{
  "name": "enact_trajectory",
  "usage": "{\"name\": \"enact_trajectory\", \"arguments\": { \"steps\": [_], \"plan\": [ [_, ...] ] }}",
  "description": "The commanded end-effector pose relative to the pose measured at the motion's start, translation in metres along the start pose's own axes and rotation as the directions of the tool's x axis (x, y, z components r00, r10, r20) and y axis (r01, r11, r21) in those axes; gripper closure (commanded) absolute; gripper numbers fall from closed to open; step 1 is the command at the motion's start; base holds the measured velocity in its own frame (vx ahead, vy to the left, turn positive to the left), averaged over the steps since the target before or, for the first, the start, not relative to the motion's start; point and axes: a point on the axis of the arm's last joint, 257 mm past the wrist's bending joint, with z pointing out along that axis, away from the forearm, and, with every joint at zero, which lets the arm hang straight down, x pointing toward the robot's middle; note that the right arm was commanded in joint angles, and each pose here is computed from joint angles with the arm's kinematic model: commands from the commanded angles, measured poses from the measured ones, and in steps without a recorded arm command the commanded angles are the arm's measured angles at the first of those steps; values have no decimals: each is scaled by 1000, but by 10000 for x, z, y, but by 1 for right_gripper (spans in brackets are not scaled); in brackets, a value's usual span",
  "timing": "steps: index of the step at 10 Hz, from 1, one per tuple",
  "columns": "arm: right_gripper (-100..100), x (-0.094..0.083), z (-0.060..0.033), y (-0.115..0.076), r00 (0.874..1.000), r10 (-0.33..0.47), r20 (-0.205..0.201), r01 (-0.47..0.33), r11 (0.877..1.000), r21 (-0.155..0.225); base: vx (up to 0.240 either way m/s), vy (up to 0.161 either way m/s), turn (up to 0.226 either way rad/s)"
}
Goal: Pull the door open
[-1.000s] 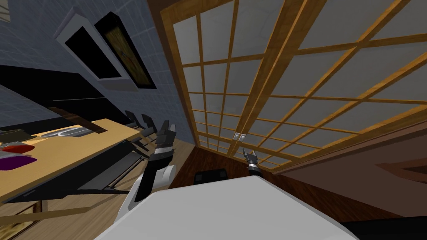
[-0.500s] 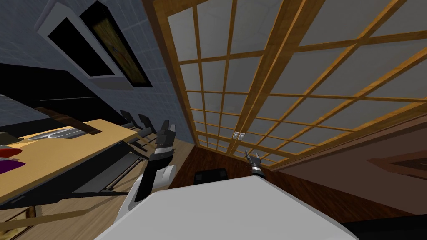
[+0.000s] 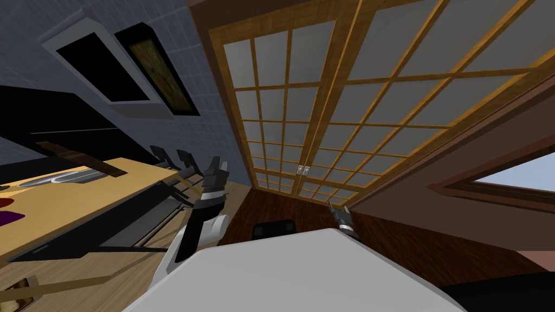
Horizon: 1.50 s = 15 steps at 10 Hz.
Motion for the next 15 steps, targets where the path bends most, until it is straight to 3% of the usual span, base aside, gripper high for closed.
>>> {"name": "enact_trajectory", "arguments": {
  "steps": [1, 2, 4, 5, 6, 9, 14, 15],
  "plan": [
    [-100, 91, -127, -312, 999, -33, -33, 35, 999, 36, -152, -21, -118],
    [-100, 102, -147, -361, 999, -38, -38, 40, 998, 42, -128, -2, -99],
    [-100, 217, -352, -751, 994, -72, -88, 80, 992, 96, -168, -32, -154],
    [-100, 256, -409, -827, 992, -75, -102, 86, 990, 111, -128, -22, -85],
    [-100, 340, -455, -778, 992, -55, -117, 70, 989, 130, 32, -42, -23],
    [-100, 348, -397, -616, 993, -34, -109, 47, 991, 121, 145, -40, 43],
    [-100, 265, -141, -46, 998, 27, -62, -22, 997, 72, 186, -31, 90],
    [-100, 265, -141, -46, 998, 27, -62, -22, 997, 72, 125, -24, 26]
  ]
}}
